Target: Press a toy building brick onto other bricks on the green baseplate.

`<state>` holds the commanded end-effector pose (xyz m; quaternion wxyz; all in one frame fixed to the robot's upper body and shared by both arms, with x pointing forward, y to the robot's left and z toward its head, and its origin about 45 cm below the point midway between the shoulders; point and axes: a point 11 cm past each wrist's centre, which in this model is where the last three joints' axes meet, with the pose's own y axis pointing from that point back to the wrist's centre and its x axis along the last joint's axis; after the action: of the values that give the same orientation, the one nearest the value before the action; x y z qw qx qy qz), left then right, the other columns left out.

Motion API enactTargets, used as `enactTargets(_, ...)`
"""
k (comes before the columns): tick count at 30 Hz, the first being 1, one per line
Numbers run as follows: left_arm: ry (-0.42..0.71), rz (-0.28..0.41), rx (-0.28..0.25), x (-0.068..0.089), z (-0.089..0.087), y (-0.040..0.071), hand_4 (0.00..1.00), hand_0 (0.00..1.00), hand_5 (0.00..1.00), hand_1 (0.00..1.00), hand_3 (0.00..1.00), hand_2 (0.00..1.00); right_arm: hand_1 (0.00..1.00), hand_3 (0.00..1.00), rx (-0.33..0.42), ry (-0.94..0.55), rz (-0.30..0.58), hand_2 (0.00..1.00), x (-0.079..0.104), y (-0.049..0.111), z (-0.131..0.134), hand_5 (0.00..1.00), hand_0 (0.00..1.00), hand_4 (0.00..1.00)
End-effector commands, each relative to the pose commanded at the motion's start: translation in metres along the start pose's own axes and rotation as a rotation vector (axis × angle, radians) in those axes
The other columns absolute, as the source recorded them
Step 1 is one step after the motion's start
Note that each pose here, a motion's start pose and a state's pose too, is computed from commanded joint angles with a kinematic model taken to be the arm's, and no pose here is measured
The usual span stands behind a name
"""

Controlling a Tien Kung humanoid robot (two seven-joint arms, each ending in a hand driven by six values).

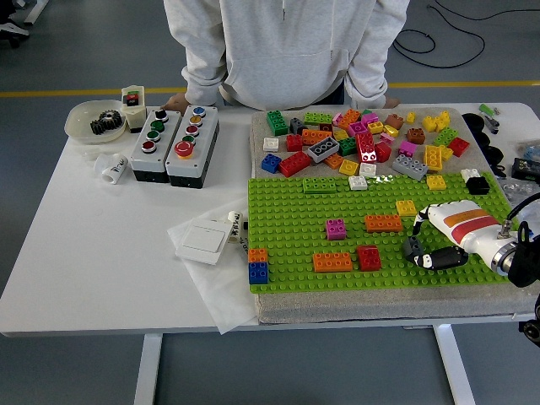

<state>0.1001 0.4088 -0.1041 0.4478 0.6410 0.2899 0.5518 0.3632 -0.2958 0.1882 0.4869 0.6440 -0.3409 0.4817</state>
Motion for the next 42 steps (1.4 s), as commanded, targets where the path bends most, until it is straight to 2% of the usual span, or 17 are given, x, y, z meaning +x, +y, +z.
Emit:
enactTargets(14, -0.014, -0.002, 0.006, -0.001, -0.004, 0.000, 0.616, 0.781, 0.630, 0.773, 0.587, 0.787, 0.599, 0.521, 0.005, 0.002, -0.012, 0.647, -0.006, 0.000, 0.001, 0.488, 0.545, 0.804)
enactTargets(15, -0.015, -0.002, 0.006, -0.001, -0.004, 0.000, 0.615, 0.781, 0.629, 0.774, 0.587, 0.788, 0.558, 0.508, 0.005, 0.002, -0.012, 0.612, -0.006, 0.000, 0.001, 0.479, 0.519, 0.774)
enactTargets(23, -0.022, -0.004, 0.009, -0.001, -0.005, 0.000, 0.616, 0.782, 0.630, 0.776, 0.587, 0.787, 0.529, 0.499, 0.008, -0.002, -0.006, 0.588, -0.006, 0.001, 0.000, 0.475, 0.496, 0.756)
enactTargets(36, -0.018, -0.005, 0.006, -0.001, -0.004, 0.000, 0.615, 0.782, 0.629, 0.777, 0.588, 0.787, 0.498, 0.482, 0.024, -0.002, 0.012, 0.557, -0.003, 0.002, -0.005, 0.490, 0.470, 0.707)
enactTargets(42, -0.013, -0.005, 0.004, -0.001, -0.003, 0.000, 0.616, 0.783, 0.630, 0.776, 0.588, 0.788, 0.495, 0.481, 0.042, 0.003, 0.049, 0.552, 0.006, 0.003, -0.011, 0.480, 0.467, 0.702)
